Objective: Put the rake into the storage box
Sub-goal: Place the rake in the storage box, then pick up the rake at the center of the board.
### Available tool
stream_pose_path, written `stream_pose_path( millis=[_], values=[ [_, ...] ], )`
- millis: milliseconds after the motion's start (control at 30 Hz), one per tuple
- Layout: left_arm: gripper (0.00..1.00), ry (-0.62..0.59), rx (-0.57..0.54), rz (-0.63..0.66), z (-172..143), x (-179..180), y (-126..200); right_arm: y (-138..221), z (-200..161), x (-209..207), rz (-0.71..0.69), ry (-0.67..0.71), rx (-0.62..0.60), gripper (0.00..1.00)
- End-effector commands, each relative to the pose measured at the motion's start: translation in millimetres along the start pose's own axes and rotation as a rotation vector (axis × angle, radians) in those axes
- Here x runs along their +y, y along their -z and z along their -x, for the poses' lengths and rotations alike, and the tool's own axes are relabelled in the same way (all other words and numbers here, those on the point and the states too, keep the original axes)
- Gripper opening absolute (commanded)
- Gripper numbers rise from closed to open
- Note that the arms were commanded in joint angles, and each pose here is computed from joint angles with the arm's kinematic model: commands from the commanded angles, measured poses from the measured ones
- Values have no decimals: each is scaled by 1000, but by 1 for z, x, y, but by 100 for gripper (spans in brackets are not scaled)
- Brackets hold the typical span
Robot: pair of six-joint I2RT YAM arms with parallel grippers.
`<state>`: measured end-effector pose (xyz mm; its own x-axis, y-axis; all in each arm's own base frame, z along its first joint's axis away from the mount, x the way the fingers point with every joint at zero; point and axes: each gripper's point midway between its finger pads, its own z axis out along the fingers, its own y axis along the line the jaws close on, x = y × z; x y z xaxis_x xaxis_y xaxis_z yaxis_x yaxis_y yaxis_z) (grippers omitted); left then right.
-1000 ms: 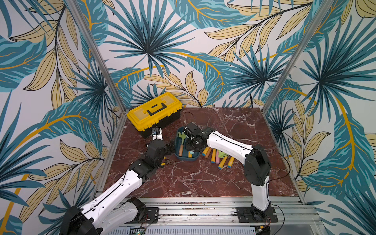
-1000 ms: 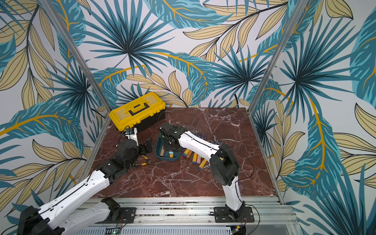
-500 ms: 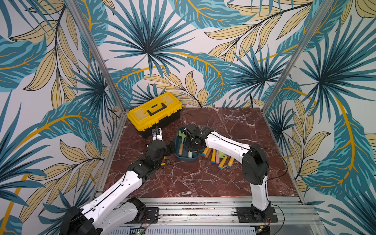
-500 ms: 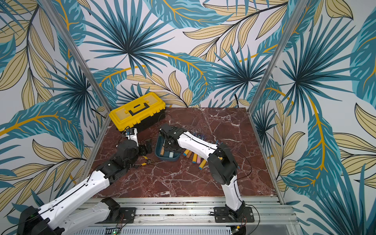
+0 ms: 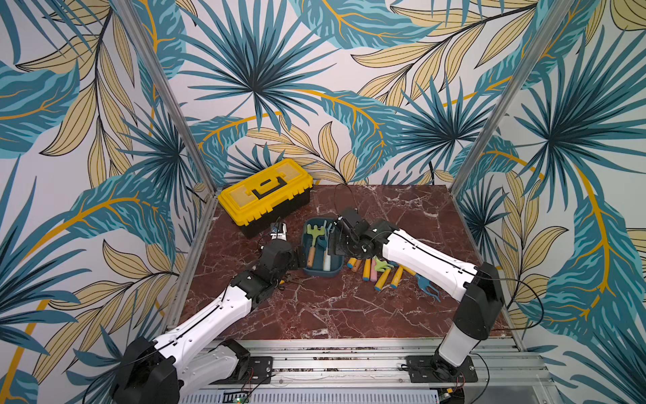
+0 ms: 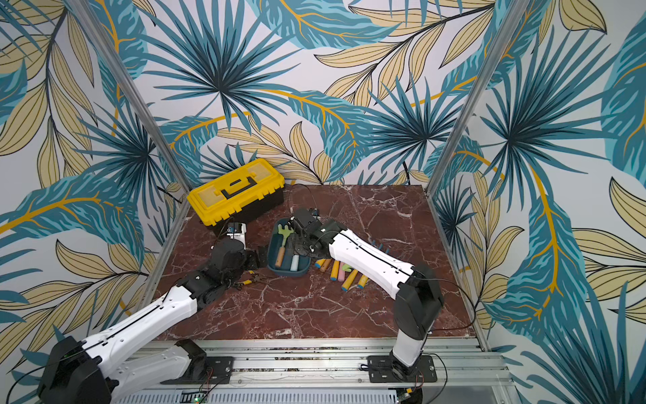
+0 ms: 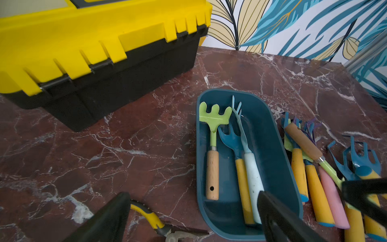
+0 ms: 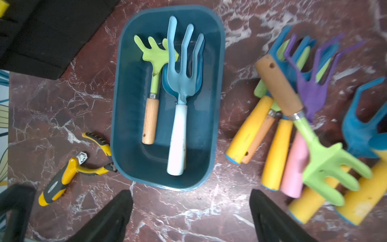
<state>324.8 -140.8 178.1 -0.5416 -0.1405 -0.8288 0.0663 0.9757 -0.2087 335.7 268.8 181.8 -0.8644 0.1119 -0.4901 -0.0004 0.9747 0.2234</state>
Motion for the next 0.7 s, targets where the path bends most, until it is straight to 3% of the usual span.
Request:
stream_pose_path(
  millis=[0, 300, 400, 667],
  values=[
    [100, -1, 10, -89, 10, -20, -1, 3, -2, -29, -40, 30, -22, 99],
    [100, 46, 161, -213, 6, -69, -18, 10, -7, -113, -37, -123, -43, 99],
    [100, 55, 254, -238, -2, -92, -23, 12, -10, -142, -78, -176, -61, 99],
    [100, 139, 374, -256, -3, -144, -49, 31, -17, -206, -233, -274, -182, 99]
  ],
)
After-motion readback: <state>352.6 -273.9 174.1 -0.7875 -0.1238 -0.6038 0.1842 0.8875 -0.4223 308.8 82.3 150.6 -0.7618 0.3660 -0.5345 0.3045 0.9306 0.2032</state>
